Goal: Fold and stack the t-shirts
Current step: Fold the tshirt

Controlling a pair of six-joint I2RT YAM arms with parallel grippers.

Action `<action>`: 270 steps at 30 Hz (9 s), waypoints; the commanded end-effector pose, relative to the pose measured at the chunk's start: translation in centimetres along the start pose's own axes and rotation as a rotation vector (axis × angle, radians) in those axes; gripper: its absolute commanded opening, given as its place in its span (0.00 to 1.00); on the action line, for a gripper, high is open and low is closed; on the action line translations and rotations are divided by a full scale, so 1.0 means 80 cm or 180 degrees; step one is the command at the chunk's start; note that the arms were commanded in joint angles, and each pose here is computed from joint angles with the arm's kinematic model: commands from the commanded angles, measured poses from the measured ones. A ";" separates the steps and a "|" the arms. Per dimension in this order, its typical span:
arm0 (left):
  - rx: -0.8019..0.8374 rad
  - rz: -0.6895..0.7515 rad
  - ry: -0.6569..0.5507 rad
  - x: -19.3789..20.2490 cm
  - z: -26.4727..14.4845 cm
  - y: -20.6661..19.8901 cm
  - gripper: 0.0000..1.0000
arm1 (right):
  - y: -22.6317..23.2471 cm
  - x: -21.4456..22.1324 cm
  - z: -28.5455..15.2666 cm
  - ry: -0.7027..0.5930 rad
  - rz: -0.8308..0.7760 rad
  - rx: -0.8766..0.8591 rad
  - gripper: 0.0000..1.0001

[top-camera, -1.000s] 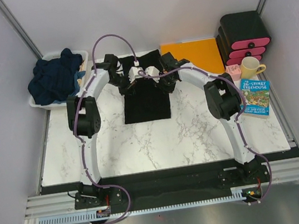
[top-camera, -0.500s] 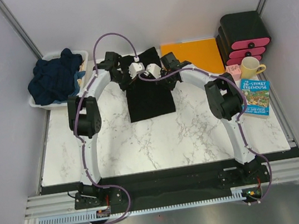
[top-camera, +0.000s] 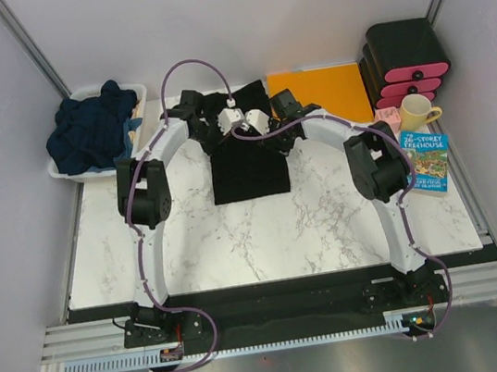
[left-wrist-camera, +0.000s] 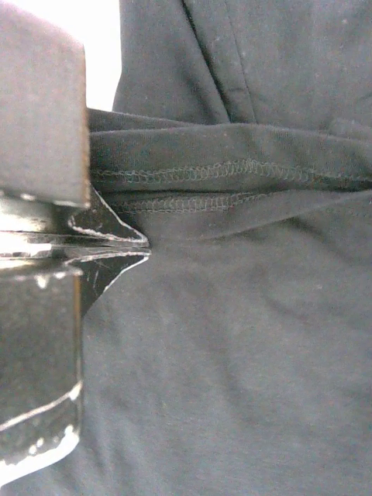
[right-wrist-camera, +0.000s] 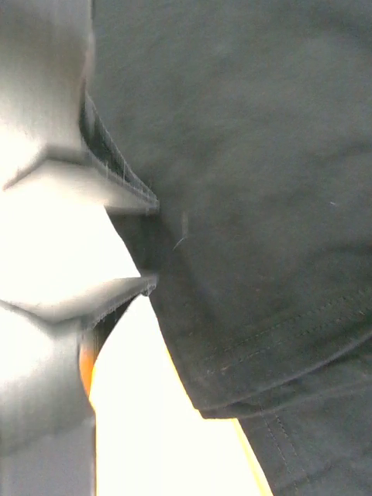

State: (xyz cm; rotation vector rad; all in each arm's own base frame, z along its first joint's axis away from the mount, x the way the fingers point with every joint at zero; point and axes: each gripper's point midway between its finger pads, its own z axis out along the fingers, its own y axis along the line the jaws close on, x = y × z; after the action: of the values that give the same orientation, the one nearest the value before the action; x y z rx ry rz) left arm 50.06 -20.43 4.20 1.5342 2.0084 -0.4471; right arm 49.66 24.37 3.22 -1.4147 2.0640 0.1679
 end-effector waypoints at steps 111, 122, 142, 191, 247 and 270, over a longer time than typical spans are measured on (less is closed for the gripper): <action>-0.1682 -0.0719 -0.0627 0.065 -0.332 -0.030 0.02 | 0.369 -0.045 -0.217 0.0347 -0.1764 -0.1967 0.00; -0.1699 -0.0684 -0.0696 0.058 -0.345 -0.055 0.02 | 0.357 -0.060 -0.266 0.0232 -0.2216 -0.1576 0.00; -0.1588 -0.0825 -0.0689 0.067 -0.330 -0.067 0.02 | 0.211 -0.173 -0.220 -0.0145 -0.2467 -0.0149 0.00; -0.0396 -0.0643 -0.0702 0.055 -0.262 -0.091 0.02 | 0.073 -0.158 -0.099 -0.0232 -0.1383 0.0505 0.68; 0.0880 -0.0736 -0.0252 0.013 -0.136 -0.129 1.00 | 0.069 -0.068 -0.034 -0.0663 0.0665 -0.1662 0.00; 0.0921 -0.0621 -0.0235 0.017 -0.120 -0.123 1.00 | 0.020 -0.037 -0.095 -0.0356 0.0267 -0.0607 0.00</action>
State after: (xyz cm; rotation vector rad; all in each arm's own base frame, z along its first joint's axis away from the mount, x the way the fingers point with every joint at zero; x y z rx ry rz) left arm 37.41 -16.12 10.42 1.4129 2.1677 -0.8929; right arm 44.48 25.38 11.68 -1.3985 2.0531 0.5822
